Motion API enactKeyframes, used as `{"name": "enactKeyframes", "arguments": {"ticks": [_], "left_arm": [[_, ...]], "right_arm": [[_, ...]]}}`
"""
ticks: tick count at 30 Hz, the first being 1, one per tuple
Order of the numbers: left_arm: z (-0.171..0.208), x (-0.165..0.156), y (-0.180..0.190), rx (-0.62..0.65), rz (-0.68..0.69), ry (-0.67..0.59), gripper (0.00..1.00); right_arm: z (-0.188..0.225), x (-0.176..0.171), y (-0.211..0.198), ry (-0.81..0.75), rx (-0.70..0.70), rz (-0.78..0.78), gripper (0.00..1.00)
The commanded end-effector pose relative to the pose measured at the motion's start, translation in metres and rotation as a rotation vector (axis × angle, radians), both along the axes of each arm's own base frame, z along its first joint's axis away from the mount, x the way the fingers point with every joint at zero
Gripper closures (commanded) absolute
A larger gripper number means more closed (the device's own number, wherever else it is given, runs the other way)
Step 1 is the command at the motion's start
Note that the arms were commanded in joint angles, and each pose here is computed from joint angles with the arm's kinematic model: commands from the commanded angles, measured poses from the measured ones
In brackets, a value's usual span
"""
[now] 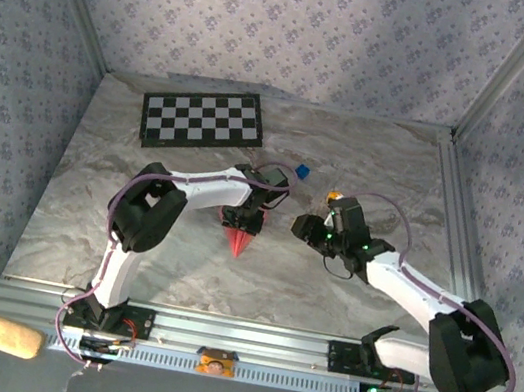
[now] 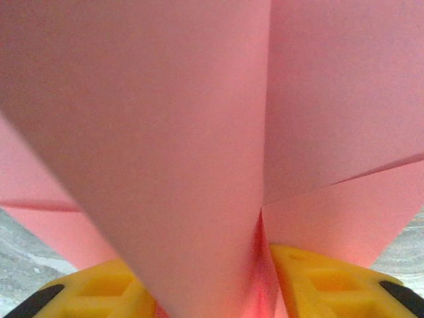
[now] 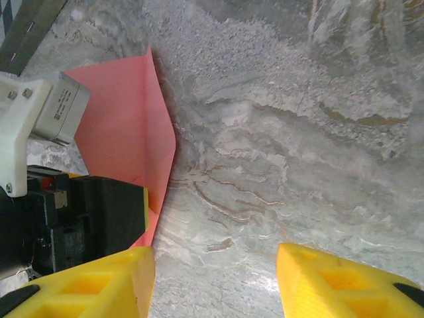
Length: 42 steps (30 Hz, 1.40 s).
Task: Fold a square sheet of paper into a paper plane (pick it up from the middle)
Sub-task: Move a paper plane to the center of the table.
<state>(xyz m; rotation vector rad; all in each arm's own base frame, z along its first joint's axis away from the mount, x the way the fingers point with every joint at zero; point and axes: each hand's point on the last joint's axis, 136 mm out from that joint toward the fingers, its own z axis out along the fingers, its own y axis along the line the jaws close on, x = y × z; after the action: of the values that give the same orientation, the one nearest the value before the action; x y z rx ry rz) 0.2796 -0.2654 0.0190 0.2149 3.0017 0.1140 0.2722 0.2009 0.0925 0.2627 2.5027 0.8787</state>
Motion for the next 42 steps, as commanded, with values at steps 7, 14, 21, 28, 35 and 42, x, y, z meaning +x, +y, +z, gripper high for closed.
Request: {"name": "enactKeyframes", "arguments": {"ticks": [7,14,21,28,35,42], "left_arm": [[-0.023,-0.006,0.007,0.048,0.053,0.032,0.53],[-0.002,0.000,-0.005,-0.027,0.012,-0.003,0.53],[0.005,0.002,-0.008,-0.044,-0.028,-0.011,0.54],[0.015,0.003,-0.009,-0.065,-0.044,-0.028,0.54],[0.024,0.004,-0.008,-0.064,-0.030,-0.041,0.52],[0.033,0.005,-0.008,-0.069,-0.023,-0.057,0.50]], "right_arm": [[-0.003,-0.005,-0.011,-0.003,-0.012,-0.019,0.47],[0.000,-0.003,-0.011,-0.011,-0.008,-0.024,0.47],[0.002,-0.002,-0.010,-0.011,-0.009,-0.027,0.47],[0.003,-0.002,-0.011,-0.012,-0.011,-0.030,0.47],[0.002,-0.002,-0.011,-0.008,-0.015,-0.033,0.47],[0.003,-0.001,-0.012,-0.009,-0.015,-0.033,0.47]]}}
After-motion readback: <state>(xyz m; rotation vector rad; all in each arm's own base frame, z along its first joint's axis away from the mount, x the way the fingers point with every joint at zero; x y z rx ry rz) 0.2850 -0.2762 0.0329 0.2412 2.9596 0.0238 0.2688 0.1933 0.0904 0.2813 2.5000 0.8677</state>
